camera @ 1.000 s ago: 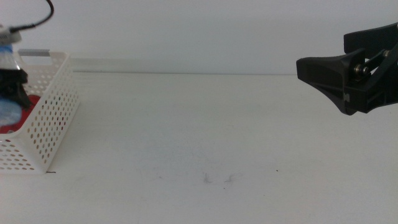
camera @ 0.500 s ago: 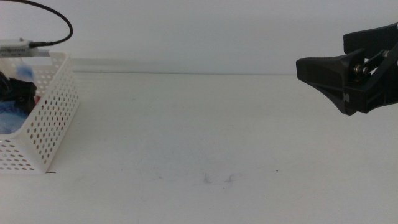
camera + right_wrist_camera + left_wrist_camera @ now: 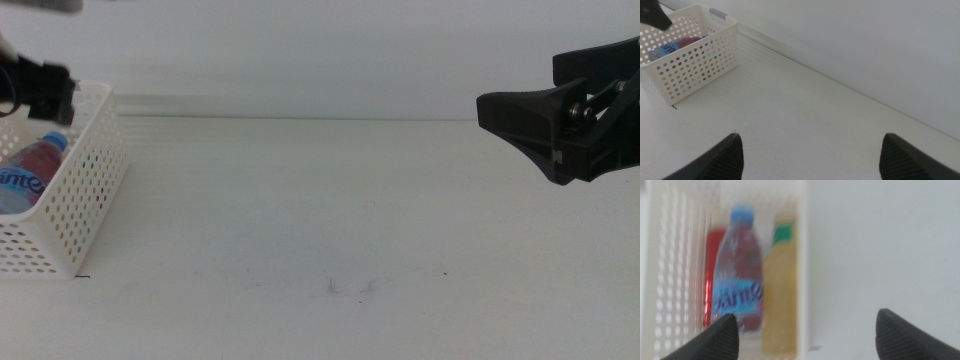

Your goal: Use arms to grab the bottles and put them into the dustbin to the left of the table.

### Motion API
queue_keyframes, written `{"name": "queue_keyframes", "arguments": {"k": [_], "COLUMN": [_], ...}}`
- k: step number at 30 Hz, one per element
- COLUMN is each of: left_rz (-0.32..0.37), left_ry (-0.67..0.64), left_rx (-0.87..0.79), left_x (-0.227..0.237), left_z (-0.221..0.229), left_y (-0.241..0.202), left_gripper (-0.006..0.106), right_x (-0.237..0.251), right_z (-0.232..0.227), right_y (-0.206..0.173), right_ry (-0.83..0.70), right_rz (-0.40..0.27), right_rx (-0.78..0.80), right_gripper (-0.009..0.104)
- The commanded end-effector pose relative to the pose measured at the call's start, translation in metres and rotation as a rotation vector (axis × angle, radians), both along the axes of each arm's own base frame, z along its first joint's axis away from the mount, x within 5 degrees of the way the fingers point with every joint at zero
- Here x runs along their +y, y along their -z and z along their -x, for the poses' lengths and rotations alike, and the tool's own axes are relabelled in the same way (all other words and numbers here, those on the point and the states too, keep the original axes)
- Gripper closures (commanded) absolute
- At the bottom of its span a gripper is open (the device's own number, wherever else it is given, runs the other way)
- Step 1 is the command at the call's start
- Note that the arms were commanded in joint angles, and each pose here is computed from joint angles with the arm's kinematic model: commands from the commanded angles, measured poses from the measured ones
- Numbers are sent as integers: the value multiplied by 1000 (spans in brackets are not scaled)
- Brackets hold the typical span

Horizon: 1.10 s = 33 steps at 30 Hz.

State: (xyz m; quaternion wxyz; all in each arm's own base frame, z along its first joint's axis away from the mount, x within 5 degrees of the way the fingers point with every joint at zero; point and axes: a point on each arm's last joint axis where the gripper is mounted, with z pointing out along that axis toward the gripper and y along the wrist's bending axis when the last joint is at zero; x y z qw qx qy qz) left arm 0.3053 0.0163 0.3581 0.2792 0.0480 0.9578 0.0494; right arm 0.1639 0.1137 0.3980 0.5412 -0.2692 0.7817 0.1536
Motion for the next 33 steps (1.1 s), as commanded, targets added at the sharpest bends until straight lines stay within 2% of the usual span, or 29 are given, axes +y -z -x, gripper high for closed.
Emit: {"name": "queue_keyframes", "arguments": {"k": [1, 7, 12, 19, 29, 30, 33], "left_rz": [-2, 62, 124, 134, 145, 161, 173], "left_ry": [46, 229, 243, 203, 206, 209, 217], "left_rx": [-130, -454, -651, -693, -694, -699, -734], "left_x": [-18, -53, -49, -40, -41, -42, -42], "left_z": [28, 113, 164, 186, 186, 188, 193], "left_y": [-24, -73, -89, -95, -92, -88, -65], "left_gripper": [7, 7, 7, 7, 7, 7, 7], "right_x": [0, 0, 0, 0, -1, -3, -21], "right_z": [1, 1, 1, 1, 0, -1, -4], "right_y": [-3, -3, -3, -3, 0, 1, 4], "right_ry": [-4, -4, -4, -4, 3, 13, 104], "right_rz": [1, 1, 1, 1, -9, -22, -116], "right_rx": [-20, -20, -20, -20, -16, -31, -132], "right_gripper": [10, 10, 10, 10, 10, 10, 10]}}
